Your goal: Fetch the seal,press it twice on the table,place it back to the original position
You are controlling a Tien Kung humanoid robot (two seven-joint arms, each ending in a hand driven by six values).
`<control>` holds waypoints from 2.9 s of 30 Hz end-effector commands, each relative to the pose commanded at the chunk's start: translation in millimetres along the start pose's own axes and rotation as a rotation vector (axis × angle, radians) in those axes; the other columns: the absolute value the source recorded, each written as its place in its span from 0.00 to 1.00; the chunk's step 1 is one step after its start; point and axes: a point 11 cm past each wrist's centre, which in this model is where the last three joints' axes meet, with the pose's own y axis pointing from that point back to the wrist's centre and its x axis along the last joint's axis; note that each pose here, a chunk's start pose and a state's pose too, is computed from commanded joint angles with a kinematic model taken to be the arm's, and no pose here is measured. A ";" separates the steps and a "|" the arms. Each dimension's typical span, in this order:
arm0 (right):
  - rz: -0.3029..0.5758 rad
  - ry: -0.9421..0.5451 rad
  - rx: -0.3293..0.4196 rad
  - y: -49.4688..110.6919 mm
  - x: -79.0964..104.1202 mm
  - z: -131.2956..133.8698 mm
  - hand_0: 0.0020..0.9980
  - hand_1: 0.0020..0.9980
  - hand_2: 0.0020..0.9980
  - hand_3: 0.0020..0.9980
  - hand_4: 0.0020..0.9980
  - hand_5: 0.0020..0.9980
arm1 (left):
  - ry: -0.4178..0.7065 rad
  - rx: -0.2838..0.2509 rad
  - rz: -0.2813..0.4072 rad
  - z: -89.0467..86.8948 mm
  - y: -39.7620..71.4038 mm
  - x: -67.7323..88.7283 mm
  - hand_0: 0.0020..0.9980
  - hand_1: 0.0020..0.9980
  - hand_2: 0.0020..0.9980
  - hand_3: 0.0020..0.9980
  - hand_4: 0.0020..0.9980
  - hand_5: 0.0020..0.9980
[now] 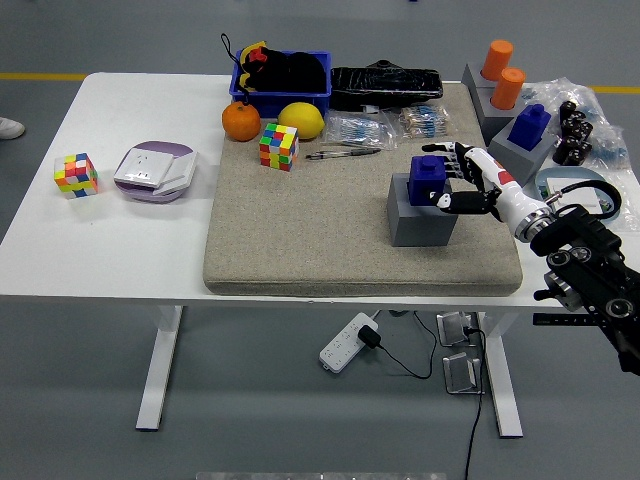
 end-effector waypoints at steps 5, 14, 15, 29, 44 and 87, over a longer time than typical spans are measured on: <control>0.023 -0.019 0.007 0.8 1.1 0.8 0.59 0.48 0.45 0.52 0.54 0.00 | 0.001 0.002 -0.001 -0.8 -0.1 -0.5 0.82 0.80 0.77 0.82 0.78 0.27; 0.033 -0.027 0.009 1.9 1.0 1.2 0.55 0.43 0.40 0.45 0.55 0.00 | -0.001 0.005 0.000 -2.5 0.0 0.1 0.82 0.80 0.77 0.82 0.78 0.27; 0.033 -0.027 0.009 2.1 1.2 0.9 0.55 0.43 0.40 0.45 0.55 0.00 | 0.000 0.005 0.000 -2.5 0.0 0.2 0.82 0.80 0.77 0.82 0.78 0.27; 0.092 -0.043 0.134 9.5 35.8 -44.1 0.54 0.42 0.40 0.44 0.52 0.00 | -0.004 0.008 0.005 -3.6 0.5 2.8 0.82 0.80 0.77 0.82 0.78 0.27; 0.207 -0.041 -0.013 45.3 74.2 18.0 0.54 0.42 0.40 0.43 0.51 0.00 | 0.002 0.018 0.001 -9.3 -0.3 0.4 0.82 0.80 0.77 0.82 0.78 0.27; 0.134 -0.031 -0.187 59.4 23.1 89.6 0.54 0.41 0.39 0.43 0.52 0.00 | 0.006 0.010 -0.008 -6.1 -1.3 -4.6 0.82 0.80 0.77 0.82 0.78 0.27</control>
